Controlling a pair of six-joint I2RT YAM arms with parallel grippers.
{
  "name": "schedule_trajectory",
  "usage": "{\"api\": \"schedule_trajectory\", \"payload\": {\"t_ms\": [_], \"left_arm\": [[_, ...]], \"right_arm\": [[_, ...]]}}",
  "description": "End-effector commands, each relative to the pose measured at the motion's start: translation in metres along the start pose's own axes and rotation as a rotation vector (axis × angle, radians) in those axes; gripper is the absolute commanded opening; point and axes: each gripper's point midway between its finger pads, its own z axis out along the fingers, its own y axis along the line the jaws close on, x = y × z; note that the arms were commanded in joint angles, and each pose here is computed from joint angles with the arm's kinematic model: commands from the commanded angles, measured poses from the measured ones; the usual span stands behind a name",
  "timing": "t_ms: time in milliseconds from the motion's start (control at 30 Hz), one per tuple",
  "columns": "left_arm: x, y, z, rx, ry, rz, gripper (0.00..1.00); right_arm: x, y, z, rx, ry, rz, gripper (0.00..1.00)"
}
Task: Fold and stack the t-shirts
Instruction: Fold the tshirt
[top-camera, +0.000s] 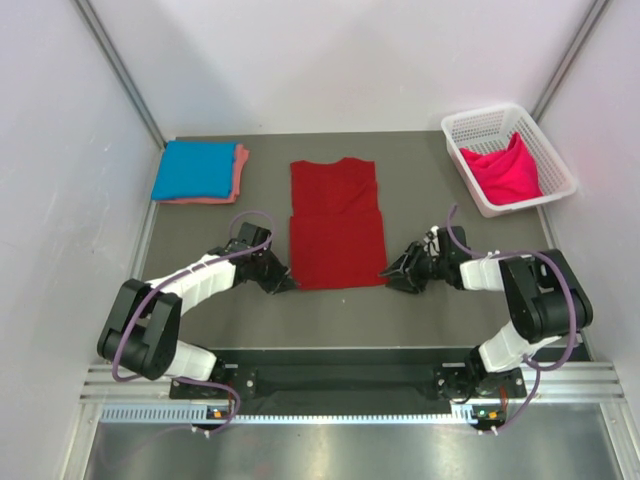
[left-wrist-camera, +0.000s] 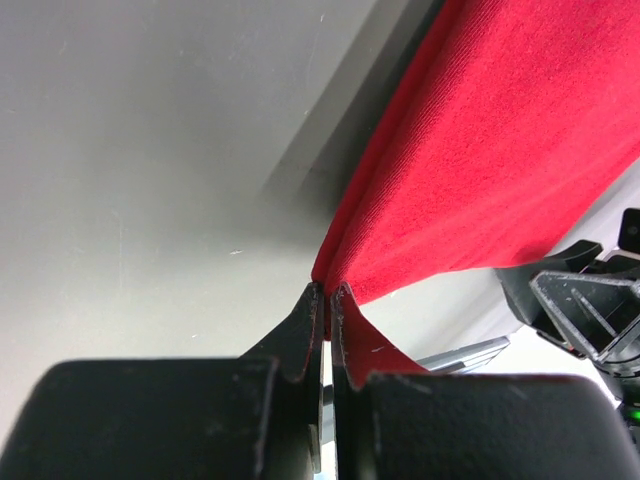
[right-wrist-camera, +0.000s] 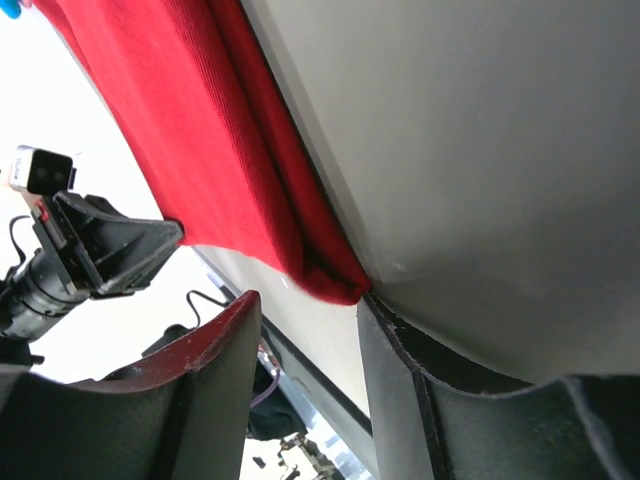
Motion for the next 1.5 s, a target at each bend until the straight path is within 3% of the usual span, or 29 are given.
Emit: {"api": "schedule_trajectory", "payload": {"t_ms": [0,367,500,700,867,1100,1467], "left_arm": [[0.007,0.003,-0.004,0.001,0.021,0.003,0.0],[0.006,0.001,-0.001,0.006,0.023,0.005,0.0],[0.006,0.001,0.001,0.004,0.026,0.009,0.0],[0.005,0.007,-0.001,-0.021,0.013,0.057,0.0],[0.01,0.012,-0.012,-0.045,-0.012,0.141,0.0],[0.053,0.028,-0.029,-0.066,0.012,0.196,0.0],[0.112,0.083,-0.069,-0.064,0.074,0.12,0.0]], "right_arm": [[-0.02,-0.056,0.005,0.229,-0.114,0.028,0.45],[-0.021,-0.065,0.008,0.252,-0.116,0.031,0.38],[-0.02,-0.063,0.008,0.243,-0.114,0.02,0.19],[-0.018,-0.052,0.001,0.212,-0.096,-0.093,0.07],[-0.005,-0.049,-0.014,0.224,-0.049,-0.226,0.03],[0.023,-0.048,-0.032,0.214,-0.007,-0.329,0.0],[0.101,-0.045,-0.062,0.2,0.044,-0.391,0.0]]}}
